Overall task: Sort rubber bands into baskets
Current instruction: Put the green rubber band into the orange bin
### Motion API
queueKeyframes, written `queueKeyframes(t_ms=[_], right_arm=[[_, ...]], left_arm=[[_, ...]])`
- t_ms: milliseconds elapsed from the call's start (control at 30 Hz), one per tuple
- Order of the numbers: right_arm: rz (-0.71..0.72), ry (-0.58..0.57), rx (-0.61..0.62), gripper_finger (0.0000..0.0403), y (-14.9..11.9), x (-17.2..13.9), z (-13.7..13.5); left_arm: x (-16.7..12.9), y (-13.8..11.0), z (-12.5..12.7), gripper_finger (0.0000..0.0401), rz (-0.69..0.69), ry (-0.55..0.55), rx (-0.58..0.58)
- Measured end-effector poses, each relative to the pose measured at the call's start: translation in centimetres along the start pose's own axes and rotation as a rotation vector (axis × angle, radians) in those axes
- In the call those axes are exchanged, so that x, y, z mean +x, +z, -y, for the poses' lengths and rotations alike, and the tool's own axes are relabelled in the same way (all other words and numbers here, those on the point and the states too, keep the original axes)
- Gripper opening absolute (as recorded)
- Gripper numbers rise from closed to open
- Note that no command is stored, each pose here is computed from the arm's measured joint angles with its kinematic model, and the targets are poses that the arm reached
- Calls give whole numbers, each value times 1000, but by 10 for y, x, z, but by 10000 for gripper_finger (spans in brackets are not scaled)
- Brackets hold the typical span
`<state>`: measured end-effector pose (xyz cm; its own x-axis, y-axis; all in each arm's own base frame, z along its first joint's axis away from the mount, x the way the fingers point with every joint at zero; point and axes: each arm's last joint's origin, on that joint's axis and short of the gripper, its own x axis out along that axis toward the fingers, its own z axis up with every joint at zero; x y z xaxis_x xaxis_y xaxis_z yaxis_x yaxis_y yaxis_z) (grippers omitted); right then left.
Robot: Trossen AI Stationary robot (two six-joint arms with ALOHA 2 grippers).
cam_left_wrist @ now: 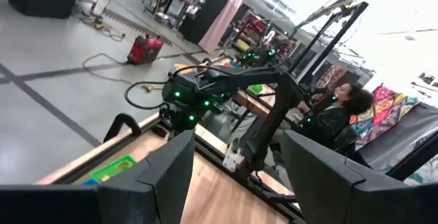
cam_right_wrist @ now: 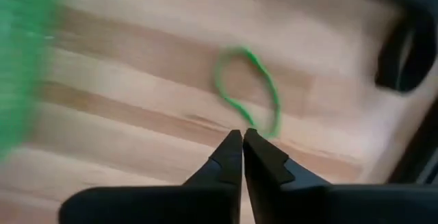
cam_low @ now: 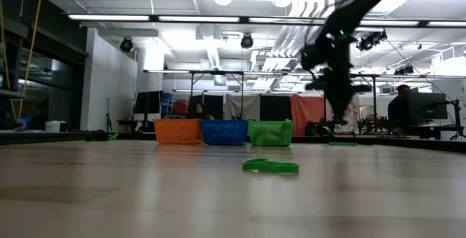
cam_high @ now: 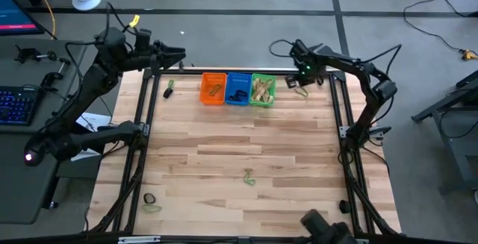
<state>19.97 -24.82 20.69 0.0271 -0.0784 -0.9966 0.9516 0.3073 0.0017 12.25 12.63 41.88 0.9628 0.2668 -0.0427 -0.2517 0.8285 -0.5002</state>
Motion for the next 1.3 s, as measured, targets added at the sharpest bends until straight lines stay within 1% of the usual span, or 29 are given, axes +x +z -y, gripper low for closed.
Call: queueKeyframes(t_ms=[100,200,300,400,467,667,800,900,967,1033,1100,1133,1300], right_arm=[[-45,-7,83,33,-7,21,16],[-22,-5,173,80,-7,34,28],[30,23,202,128,-3,38,30],[65,-18,240,159,-1,39,30],[55,-32,246,165,0,43,31],[-10,-60,243,167,0,62,29],[-44,-70,267,167,2,71,28],[-51,-86,259,158,1,74,27],[-47,-98,243,133,0,75,25],[-49,-101,234,86,0,75,25],[-49,-103,231,30,0,76,25],[-49,-107,220,16,0,76,25],[-36,-124,182,4,-1,72,26]], left_arm=[[0,-1,-1,214,-12,6,-16],[0,-1,-1,214,-11,7,-11],[0,-1,-2,214,5,38,6],[0,0,-2,214,19,63,8],[0,0,-3,214,23,72,8],[1,0,-4,214,21,75,12],[3,-1,-6,214,14,79,8],[5,-1,-7,214,9,82,3],[6,-1,-8,214,4,84,-1],[6,-1,-8,214,6,82,2],[7,-1,-9,214,3,84,-2],[7,-1,-9,214,3,84,-1],[5,-1,-6,214,14,78,15]])
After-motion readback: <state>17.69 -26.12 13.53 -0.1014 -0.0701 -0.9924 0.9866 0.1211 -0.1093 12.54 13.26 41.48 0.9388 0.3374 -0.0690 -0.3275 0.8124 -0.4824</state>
